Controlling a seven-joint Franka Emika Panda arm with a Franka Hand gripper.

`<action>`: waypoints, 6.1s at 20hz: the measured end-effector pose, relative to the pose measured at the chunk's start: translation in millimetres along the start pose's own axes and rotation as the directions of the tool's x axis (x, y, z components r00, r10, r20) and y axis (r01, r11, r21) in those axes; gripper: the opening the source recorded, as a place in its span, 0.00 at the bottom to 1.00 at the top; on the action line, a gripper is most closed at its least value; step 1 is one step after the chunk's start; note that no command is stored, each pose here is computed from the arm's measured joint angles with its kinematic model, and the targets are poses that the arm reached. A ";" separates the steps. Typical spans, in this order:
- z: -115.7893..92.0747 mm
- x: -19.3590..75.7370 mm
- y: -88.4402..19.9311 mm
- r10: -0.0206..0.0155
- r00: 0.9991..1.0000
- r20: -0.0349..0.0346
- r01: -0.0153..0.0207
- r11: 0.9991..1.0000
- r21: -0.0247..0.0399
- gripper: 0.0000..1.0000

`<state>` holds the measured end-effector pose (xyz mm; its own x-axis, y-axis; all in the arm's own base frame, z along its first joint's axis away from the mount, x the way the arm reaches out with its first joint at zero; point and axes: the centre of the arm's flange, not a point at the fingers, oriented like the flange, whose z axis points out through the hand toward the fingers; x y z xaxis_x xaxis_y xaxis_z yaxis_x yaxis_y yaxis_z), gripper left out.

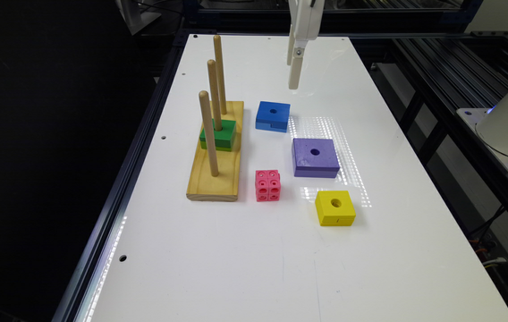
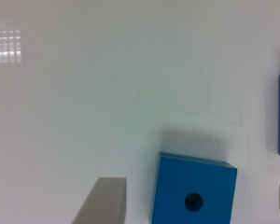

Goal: Pick up blue block.

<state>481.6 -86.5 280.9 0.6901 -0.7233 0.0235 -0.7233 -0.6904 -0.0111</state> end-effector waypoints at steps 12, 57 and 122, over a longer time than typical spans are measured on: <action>-3.9 7.0 2.2 -0.004 1.000 -0.008 0.005 1.000 0.006 1.00; 33.5 -0.7 -39.0 -0.030 1.000 -0.004 0.030 0.999 0.026 1.00; 110.7 10.9 -46.1 -0.020 1.000 0.018 0.019 0.999 0.031 0.00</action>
<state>525.2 -63.5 171.0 0.7046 -0.7096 0.0055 -0.7088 -0.7042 -0.0416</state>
